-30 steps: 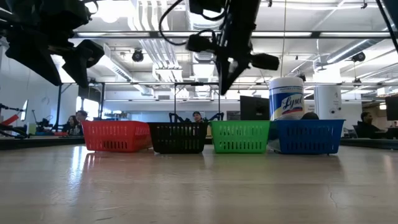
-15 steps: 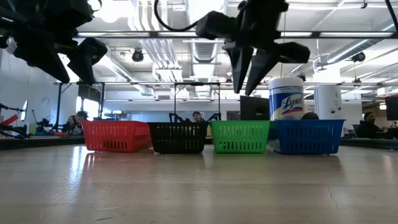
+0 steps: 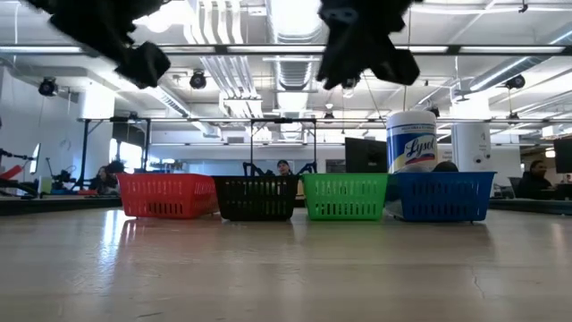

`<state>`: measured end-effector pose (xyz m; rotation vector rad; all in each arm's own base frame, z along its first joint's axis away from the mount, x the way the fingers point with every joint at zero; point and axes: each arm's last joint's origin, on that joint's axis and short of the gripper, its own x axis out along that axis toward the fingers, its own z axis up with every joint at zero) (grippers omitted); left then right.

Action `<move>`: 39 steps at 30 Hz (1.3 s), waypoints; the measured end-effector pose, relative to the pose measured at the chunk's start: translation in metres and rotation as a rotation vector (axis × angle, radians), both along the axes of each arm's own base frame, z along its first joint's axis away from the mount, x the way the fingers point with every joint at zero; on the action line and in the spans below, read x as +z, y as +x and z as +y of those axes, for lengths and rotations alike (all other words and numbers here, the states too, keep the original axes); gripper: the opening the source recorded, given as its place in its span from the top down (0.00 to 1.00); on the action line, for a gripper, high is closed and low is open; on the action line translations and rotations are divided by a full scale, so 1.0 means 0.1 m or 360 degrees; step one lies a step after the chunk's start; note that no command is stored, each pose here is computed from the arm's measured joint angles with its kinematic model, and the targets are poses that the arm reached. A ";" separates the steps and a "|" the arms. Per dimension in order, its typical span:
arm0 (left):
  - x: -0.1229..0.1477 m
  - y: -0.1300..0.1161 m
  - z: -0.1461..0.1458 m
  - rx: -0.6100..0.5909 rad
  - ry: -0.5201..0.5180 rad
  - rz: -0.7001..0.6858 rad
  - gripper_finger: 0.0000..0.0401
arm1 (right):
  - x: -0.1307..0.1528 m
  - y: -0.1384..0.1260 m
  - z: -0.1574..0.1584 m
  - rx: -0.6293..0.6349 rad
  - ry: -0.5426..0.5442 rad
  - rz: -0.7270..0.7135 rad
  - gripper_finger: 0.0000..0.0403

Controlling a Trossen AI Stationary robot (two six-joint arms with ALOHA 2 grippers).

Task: Pick & Place Travel size toiletries
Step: Return to Home Position

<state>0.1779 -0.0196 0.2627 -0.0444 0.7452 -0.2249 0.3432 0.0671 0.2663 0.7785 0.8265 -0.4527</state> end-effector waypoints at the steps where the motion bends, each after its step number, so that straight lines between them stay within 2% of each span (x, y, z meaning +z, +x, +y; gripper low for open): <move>1: 0.05 0.03 0.02 0.0036 -0.0057 -0.0032 0.43 | 0.00 -0.08 -0.08 0.0015 -0.0018 -0.0017 0.86; 5: 0.33 0.12 0.13 0.0286 -0.0181 -0.0261 0.43 | 0.12 -0.46 -0.35 0.0090 -0.0158 -0.0100 0.91; 8: 0.54 0.10 0.22 0.0543 -0.0086 -0.0409 0.43 | 0.26 -0.80 -0.51 0.0083 -0.0208 -0.0113 0.93; 10: 0.69 0.08 0.25 0.0716 -0.0078 -0.0495 0.43 | 0.36 -1.04 -0.58 -0.0010 -0.0161 -0.0139 0.93; 13: 0.90 0.03 0.28 0.1000 -0.0255 -0.0631 0.43 | 0.52 -1.37 -0.64 -0.0092 -0.0120 -0.0292 0.93; 15: 0.98 0.01 0.30 0.1177 -0.0341 -0.0716 0.43 | 0.61 -1.55 -0.63 -0.0006 -0.0193 -0.0396 0.93; 16: 1.01 0.00 0.30 0.1202 -0.0341 -0.0732 0.43 | 0.65 -1.64 -0.62 0.0043 -0.0235 -0.0444 0.93; 18: 1.03 -0.01 0.29 0.1149 -0.0303 -0.0737 0.43 | 0.68 -1.80 -0.63 0.0103 -0.0296 -0.0498 0.93; 20: 1.03 0.00 0.28 0.1072 -0.0321 -0.0716 0.43 | 0.69 -1.97 -0.67 0.0046 -0.0322 -0.0524 0.93; 23: 0.99 0.00 0.31 0.1233 -0.0458 -0.0709 0.43 | 0.63 -2.23 -0.72 -0.0105 -0.0282 -0.0480 0.93; 25: 0.95 0.01 0.32 0.1284 -0.0478 -0.0729 0.43 | 0.57 -2.33 -0.72 -0.0097 -0.0285 -0.0519 0.92; 28: 0.84 0.06 0.31 0.1156 -0.0466 -0.0747 0.43 | 0.52 -2.35 -0.68 0.0157 -0.0327 -0.0809 0.90; 32: 0.57 0.08 0.34 0.1069 -0.0468 -0.0808 0.43 | 0.34 -2.29 -0.62 0.0506 -0.0385 -0.1278 0.87; 35: 0.38 0.05 0.34 0.0885 -0.0507 -0.0989 0.43 | 0.12 -2.26 -0.61 0.0549 -0.0412 -0.1500 0.85; 39: 0.13 -0.09 0.38 0.0715 -0.0562 -0.1251 0.43 | -0.19 -2.25 -0.61 0.0536 -0.0431 -0.1654 0.82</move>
